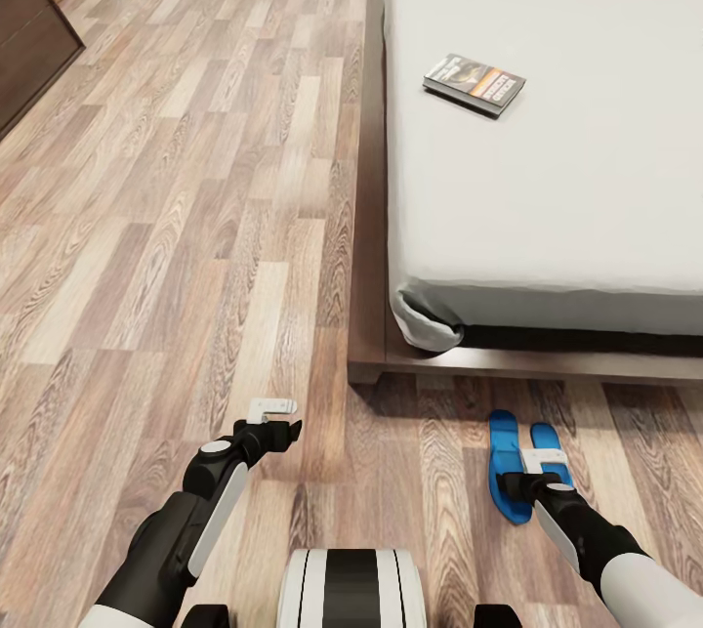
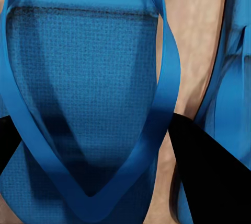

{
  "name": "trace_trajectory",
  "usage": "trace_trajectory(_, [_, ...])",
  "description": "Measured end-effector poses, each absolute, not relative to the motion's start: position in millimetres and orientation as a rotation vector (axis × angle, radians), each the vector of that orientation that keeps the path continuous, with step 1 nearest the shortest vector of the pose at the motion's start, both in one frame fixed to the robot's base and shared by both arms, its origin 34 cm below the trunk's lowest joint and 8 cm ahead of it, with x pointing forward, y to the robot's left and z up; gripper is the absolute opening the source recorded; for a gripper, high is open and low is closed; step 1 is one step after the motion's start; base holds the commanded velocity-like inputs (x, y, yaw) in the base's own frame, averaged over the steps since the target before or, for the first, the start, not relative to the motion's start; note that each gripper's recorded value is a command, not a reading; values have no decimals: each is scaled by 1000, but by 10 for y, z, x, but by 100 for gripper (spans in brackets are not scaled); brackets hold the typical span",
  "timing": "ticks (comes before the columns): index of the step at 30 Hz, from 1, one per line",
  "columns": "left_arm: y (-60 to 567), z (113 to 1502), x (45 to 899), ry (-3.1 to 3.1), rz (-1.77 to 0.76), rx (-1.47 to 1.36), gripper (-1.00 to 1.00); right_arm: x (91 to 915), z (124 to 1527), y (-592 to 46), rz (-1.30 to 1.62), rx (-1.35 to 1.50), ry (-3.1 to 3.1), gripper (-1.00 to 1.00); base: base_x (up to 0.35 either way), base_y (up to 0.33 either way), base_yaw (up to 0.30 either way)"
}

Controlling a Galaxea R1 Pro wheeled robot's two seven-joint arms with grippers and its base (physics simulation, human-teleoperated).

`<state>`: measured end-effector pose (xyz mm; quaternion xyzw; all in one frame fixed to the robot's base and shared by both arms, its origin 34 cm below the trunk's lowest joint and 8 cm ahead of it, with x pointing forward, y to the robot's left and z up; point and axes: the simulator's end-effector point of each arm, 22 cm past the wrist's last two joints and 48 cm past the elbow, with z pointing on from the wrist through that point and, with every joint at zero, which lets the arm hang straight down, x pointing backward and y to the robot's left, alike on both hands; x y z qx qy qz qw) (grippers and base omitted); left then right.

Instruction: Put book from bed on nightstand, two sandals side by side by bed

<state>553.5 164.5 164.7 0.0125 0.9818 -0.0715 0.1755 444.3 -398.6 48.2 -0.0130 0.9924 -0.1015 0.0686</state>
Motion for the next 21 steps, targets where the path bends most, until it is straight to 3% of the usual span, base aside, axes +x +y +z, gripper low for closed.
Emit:
trace_trajectory(15, [1646,1646,5533,2782,-201,37,100,4442,482,-3989,-306,-39,2989,-100,0,-31,0])
trace_trajectory(16, [1645,1646,5532,2782,-202,37,100,4442,482,-3988,-306,-39,2989,100,0,0,0])
trace_trajectory(21, [1645,1647,5535,2781,-202,36,100,4456,486,-3993,-306,-37,2985,100,0,0,0])
